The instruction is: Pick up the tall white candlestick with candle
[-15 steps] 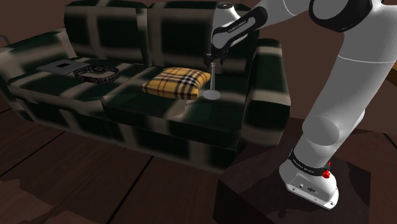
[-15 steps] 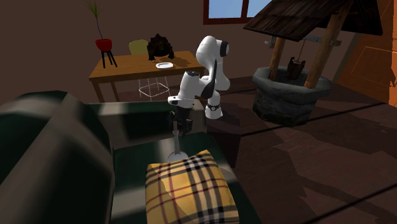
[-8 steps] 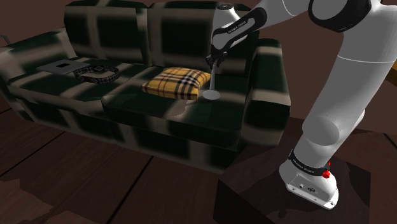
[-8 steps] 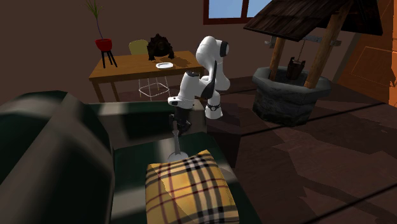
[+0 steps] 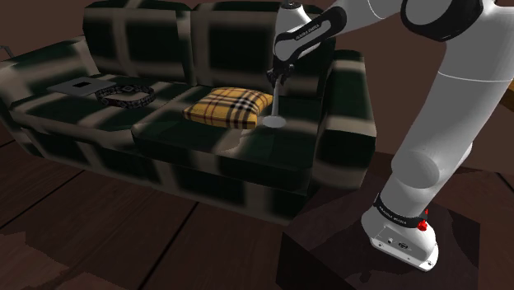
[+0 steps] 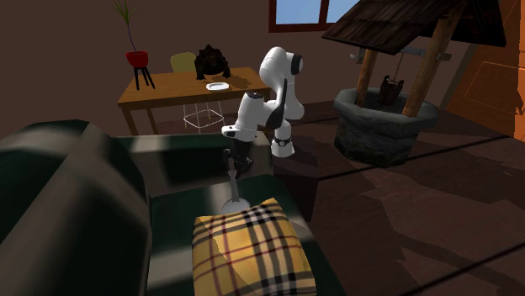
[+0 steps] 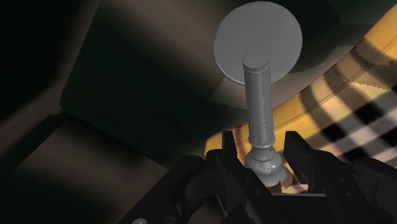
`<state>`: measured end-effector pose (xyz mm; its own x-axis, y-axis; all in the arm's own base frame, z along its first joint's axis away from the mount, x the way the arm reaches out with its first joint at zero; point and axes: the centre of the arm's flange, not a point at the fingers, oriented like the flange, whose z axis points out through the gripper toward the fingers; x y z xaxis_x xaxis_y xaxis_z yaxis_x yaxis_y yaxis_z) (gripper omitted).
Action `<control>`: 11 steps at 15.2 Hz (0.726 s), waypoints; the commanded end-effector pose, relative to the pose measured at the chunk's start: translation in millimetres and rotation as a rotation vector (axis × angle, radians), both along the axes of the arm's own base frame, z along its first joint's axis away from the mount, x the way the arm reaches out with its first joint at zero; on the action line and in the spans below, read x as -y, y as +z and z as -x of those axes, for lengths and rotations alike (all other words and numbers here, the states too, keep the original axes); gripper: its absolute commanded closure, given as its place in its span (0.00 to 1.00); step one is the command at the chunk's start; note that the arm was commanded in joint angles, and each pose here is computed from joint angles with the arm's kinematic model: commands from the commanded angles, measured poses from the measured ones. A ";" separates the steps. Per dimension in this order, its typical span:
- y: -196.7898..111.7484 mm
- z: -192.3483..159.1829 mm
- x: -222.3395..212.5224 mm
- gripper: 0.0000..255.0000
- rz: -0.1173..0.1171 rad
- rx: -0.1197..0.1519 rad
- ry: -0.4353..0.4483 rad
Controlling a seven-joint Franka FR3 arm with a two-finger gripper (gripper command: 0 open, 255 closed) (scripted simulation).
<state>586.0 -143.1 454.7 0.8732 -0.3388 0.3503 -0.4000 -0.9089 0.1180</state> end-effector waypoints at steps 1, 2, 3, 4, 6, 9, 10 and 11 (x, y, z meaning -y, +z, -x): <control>9.9 0.1 0.6 1.00 0.000 0.000 0.000; 15.2 0.1 0.6 1.00 0.000 0.000 0.000; 20.5 0.1 0.6 1.00 0.000 0.000 0.000; 25.8 0.1 0.6 1.00 0.000 0.000 0.000; 36.3 0.1 0.6 1.00 0.000 0.000 0.000; 52.2 0.1 0.6 1.00 0.000 0.000 0.000; 57.5 0.1 0.6 1.00 0.000 0.000 0.000; 62.7 0.1 0.6 1.00 0.000 0.000 0.000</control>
